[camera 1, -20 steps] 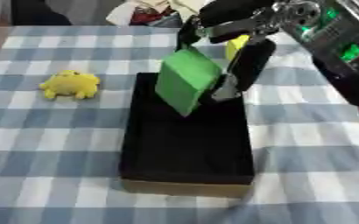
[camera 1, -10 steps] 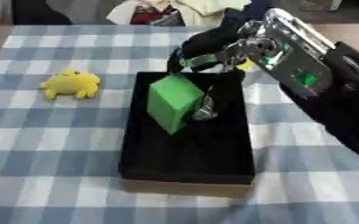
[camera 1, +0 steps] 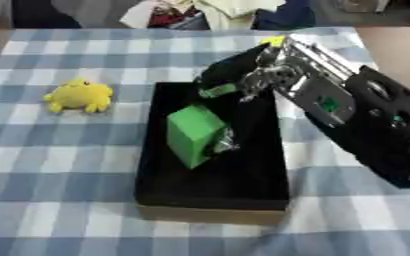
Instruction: Pick up objects on the table and place them in the box.
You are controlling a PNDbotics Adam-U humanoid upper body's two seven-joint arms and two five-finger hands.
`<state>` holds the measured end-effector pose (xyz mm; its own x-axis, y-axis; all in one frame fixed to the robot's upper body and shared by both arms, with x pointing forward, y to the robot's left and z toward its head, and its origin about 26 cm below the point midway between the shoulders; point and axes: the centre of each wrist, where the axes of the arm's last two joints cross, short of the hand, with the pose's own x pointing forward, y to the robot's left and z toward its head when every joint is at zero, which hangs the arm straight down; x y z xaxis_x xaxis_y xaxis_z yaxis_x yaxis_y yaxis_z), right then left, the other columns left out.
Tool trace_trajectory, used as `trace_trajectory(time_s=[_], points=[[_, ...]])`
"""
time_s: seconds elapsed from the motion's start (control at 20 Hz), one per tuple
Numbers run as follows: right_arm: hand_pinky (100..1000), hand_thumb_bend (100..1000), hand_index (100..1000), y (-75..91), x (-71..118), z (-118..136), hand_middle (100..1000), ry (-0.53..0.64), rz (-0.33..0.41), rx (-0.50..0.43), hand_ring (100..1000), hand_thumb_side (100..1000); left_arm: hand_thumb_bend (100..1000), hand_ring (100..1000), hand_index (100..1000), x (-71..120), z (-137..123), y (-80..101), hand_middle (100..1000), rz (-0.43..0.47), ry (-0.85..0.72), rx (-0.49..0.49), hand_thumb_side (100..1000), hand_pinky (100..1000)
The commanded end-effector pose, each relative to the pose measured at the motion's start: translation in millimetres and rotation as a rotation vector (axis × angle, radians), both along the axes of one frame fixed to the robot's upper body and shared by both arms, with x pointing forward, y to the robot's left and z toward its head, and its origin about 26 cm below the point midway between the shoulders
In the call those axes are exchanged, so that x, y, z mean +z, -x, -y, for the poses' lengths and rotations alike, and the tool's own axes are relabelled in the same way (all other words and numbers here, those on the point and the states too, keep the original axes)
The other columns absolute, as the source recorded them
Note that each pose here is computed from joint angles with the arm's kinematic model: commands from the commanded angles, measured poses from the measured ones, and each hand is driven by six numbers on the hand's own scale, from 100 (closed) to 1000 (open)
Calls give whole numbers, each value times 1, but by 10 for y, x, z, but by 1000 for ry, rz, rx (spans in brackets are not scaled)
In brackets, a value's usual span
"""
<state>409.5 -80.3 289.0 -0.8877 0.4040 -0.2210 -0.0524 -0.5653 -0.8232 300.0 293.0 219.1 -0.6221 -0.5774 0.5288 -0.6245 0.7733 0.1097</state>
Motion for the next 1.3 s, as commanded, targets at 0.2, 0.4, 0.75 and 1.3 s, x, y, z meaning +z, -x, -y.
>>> trace_trajectory(time_s=[0.2, 0.4, 0.75, 1.3], points=[[926, 137, 902, 20, 134, 40, 874, 64, 94, 35, 943, 739, 100, 678, 830, 70, -7, 26, 674, 22, -16, -1, 884, 573], [955, 320, 937, 7, 142, 69, 912, 126, 160, 31, 974, 829, 100, 678, 830, 68, -9, 27, 674, 21, -17, -1, 882, 573], [981, 650, 967, -50, 131, 121, 948, 227, 239, 31, 1000, 982, 100, 678, 830, 64, -11, 28, 673, 19, -17, 0, 878, 573], [977, 589, 963, 36, 265, 118, 934, 130, 194, 82, 994, 1000, 100, 680, 829, 68, -11, 27, 674, 17, -19, 0, 876, 573]])
